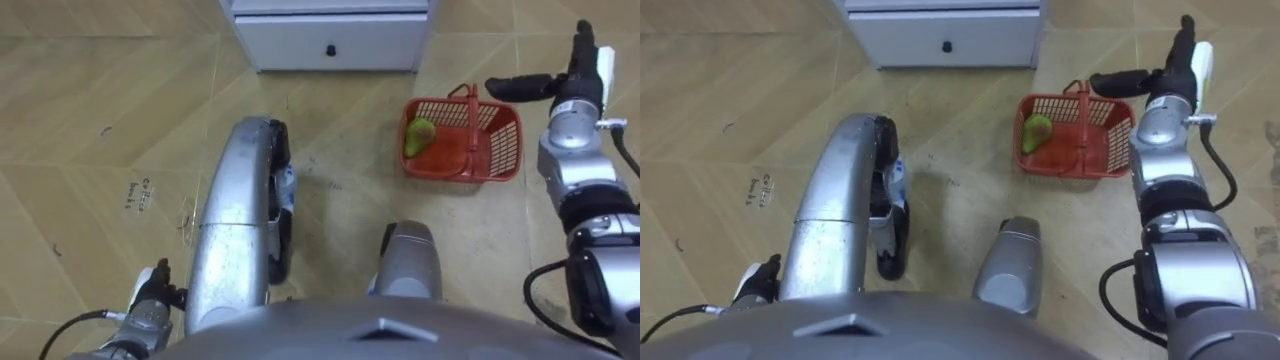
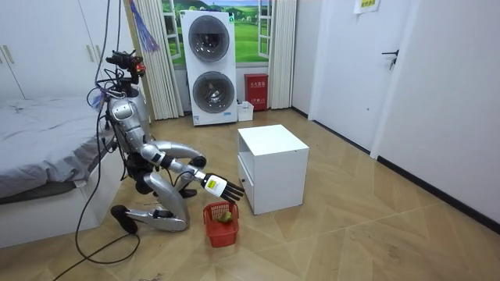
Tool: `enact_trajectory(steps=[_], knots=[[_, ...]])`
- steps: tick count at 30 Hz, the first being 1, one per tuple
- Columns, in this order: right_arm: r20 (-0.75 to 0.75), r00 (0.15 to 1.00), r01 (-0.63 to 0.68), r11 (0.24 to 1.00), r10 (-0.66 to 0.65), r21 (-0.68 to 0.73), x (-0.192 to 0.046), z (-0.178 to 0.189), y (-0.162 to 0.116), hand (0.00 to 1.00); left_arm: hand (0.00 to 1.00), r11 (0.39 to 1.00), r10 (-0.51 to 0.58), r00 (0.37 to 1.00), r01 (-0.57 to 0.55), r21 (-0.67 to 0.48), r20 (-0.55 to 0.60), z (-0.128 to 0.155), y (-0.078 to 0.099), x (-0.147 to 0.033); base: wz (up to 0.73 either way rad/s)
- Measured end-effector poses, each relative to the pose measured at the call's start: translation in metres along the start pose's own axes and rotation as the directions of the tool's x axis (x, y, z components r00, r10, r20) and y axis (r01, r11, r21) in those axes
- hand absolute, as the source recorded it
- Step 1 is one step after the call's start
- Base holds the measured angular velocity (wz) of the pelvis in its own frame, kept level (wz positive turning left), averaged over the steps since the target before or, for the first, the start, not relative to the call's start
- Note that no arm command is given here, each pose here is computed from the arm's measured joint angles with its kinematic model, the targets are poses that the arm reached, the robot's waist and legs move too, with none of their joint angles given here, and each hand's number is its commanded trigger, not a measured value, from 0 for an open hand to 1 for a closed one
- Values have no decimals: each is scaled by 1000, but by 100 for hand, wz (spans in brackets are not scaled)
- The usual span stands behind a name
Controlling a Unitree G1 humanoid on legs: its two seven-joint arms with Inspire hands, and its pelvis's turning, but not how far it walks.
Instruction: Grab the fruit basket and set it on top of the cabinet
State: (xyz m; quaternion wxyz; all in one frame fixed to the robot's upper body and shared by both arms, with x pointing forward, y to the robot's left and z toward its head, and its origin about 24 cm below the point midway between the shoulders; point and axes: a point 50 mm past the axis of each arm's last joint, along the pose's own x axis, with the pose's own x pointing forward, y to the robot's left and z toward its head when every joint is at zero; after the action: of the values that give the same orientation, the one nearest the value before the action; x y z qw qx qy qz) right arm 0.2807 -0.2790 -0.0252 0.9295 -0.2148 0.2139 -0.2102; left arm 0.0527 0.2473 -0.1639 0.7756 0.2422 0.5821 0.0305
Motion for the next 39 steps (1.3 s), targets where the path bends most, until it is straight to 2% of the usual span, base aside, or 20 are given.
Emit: enact_trajectory(steps=[11, 23, 30, 33, 39], knots=[[43, 999, -20, 1000, 20, 6, 0, 12, 7, 0, 0, 999, -19, 1000, 19, 32, -13, -5, -5, -2, 0], [22, 997, -76, 996, 75, 55, -5, 10, 24, 0, 0, 1000, -23, 1000, 23, -9, -7, 1, -9, -1, -1], [-53, 993, -106, 994, 107, 16, -8, -9, 29, 0, 0, 999, -42, 999, 42, 30, -7, -1, -13, -2, 0], [-97, 988, -123, 992, 122, -5, -10, -19, 29, 0, 0, 999, -43, 999, 43, -12, -9, 0, -13, -2, 0], [-177, 976, -135, 990, 124, -49, -13, -39, 25, 0, 0, 999, -45, 999, 45, -17, -7, 1, -14, -2, 0]])
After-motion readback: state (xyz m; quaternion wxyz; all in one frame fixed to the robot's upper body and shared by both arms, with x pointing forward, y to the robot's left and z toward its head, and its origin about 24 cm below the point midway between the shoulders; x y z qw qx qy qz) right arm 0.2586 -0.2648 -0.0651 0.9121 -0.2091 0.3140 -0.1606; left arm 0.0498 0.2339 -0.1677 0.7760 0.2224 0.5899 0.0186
